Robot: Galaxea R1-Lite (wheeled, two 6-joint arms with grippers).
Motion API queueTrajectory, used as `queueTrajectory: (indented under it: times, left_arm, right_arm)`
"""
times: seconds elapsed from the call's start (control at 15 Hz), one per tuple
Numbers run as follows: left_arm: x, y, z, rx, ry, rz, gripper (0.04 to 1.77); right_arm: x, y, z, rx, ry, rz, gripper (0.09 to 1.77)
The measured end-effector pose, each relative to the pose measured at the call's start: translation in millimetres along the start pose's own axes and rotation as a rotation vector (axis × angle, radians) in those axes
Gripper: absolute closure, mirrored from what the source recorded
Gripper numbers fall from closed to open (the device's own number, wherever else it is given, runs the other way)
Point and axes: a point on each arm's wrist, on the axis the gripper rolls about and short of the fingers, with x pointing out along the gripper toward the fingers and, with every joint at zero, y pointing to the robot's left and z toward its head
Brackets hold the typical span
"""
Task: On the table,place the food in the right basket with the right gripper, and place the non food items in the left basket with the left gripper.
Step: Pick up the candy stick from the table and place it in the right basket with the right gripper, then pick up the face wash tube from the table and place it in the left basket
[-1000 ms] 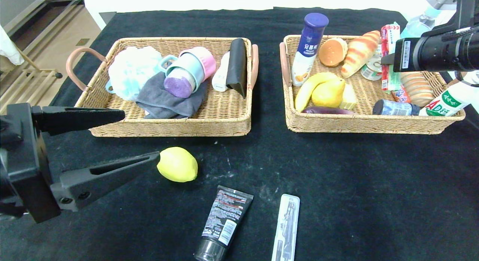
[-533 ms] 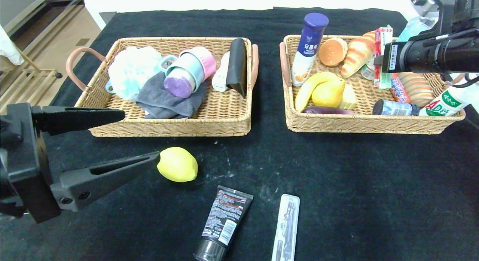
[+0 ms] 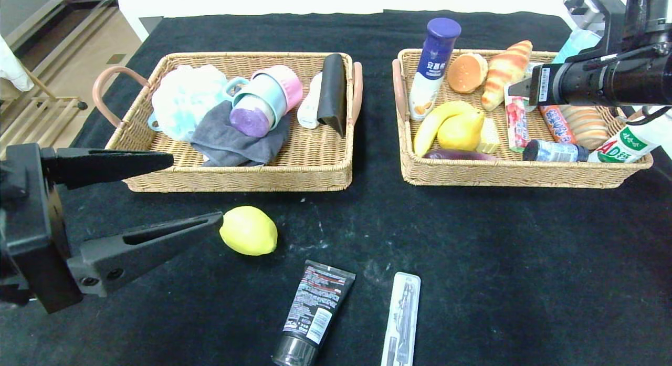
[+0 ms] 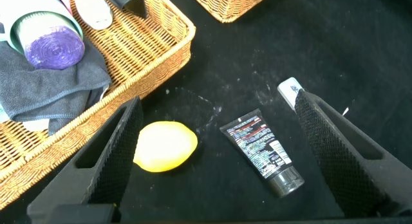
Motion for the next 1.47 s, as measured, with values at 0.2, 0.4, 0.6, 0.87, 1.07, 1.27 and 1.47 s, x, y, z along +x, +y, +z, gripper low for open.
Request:
queueTrajectory:
  times: [0.2, 0.4, 0.6, 0.87, 1.07, 1.27, 1.47]
  left_arm:
    - [0, -0.1, 0, 0.000, -0.001, 0.001, 0.09]
    - [0, -0.1, 0, 0.000, -0.001, 0.000, 0.09]
    - [0, -0.1, 0, 0.000, -0.001, 0.000, 0.09]
    - [-1, -0.2, 0, 0.001, -0.004, 0.001, 0.09]
    - [-1, -0.3, 1, 0.002, -0.006, 0.001, 0.09]
    - [-1, -0.3, 1, 0.001, -0.006, 0.001, 0.09]
    - [-3, -0.8, 1, 0.001, -0.006, 0.000, 0.09]
  right_arm:
    - [1, -1, 0, 0.002, 0.001, -0.001, 0.54]
    - [1, -1, 0, 0.002, 0.002, -0.001, 0.42]
    - [1, -1, -1, 0.002, 0.004, -0.001, 0.34]
    - [0, -2, -2, 0.000, 0.007, -0.004, 0.26]
    - [-5, -2, -1, 0.000, 0.007, -0.002, 0.22]
    - [-11, -1, -1, 0.000, 0.009, 0.001, 0.20]
    - [-24, -1, -1, -0.005, 0.010, 0.006, 0.18]
